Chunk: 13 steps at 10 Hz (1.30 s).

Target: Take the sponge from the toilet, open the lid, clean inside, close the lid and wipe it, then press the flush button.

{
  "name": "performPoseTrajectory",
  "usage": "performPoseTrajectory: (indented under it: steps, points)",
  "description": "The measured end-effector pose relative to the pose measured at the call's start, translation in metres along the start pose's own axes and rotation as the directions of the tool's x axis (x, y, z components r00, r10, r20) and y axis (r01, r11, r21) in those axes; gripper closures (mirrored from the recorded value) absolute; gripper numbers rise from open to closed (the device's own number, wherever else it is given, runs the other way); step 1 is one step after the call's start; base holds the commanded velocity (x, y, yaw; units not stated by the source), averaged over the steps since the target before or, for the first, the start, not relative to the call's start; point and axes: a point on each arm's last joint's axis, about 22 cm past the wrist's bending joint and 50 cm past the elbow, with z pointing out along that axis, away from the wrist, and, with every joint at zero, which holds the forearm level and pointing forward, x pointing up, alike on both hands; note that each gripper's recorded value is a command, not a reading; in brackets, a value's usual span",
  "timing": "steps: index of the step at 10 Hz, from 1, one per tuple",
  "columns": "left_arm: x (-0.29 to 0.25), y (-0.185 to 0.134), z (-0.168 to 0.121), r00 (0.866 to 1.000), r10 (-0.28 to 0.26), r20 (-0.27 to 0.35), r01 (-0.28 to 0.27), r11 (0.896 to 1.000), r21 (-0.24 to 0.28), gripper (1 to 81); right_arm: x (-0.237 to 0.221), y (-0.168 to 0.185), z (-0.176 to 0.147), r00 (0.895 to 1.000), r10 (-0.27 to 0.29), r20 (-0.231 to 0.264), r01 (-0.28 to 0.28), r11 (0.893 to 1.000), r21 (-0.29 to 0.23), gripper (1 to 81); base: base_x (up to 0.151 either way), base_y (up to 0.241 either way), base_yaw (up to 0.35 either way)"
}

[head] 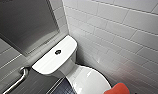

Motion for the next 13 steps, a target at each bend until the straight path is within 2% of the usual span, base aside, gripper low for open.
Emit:
performPoseTrajectory:
  steps: [2, 3, 5, 7, 10, 12, 13]
  points:
    - [-0.001, 0.000, 0.000, 1.000, 0.000, 0.001, 0.000, 1.000, 0.001, 1.0, 0.027, -0.038, 0.022, 0.998, -0.062, 0.034, 0.060, 0.997, 0.057, 81.1, 0.000, 0.000, 0.000]
    - [0.000, 0.000, 0.000, 1.000, 0.000, 0.000, 0.000, 1.000, 0.000, 1.0, 0.031, -0.043, 0.038, 0.995, -0.084, 0.058, 0.081, 0.995, 0.063, 81.1, 0.000, 0.000, 0.000]
    - [0.000, 0.000, 0.000, 1.000, 0.000, 0.000, 0.000, 1.000, 0.000, 1.0, 0.040, -0.031, 0.070, 0.988, -0.122, 0.098, 0.120, 0.992, 0.028, 81.1, 0.000, 0.000, 0.000]
    - [0.000, 0.000, 0.000, 1.000, 0.000, 0.000, 0.000, 1.000, 0.000, 1.0, 0.050, -0.041, 0.117, 0.980, -0.161, 0.119, 0.159, 0.987, 0.022, 81.1, 0.000, 0.000, 0.000]
    - [0.001, 0.002, 0.001, 1.000, 0.000, -0.001, 0.000, 1.000, -0.003, 1.0, 0.040, -0.084, 0.177, 0.955, -0.217, 0.201, 0.209, 0.976, 0.057, 81.1, 0.000, 0.000, 0.000]
    - [0.001, 0.004, 0.001, 1.000, 0.000, -0.001, 0.000, 1.000, -0.004, 1.0, 0.061, -0.109, 0.199, 0.947, -0.257, 0.191, 0.249, 0.966, 0.064, 81.1, 0.000, 0.000, 0.000]
    - [0.001, 0.004, 0.001, 1.000, 0.000, -0.001, 0.000, 1.000, -0.004, 1.0, 0.057, -0.112, 0.209, 0.943, -0.262, 0.207, 0.255, 0.965, 0.060, 81.1, 0.000, 0.000, 0.000]
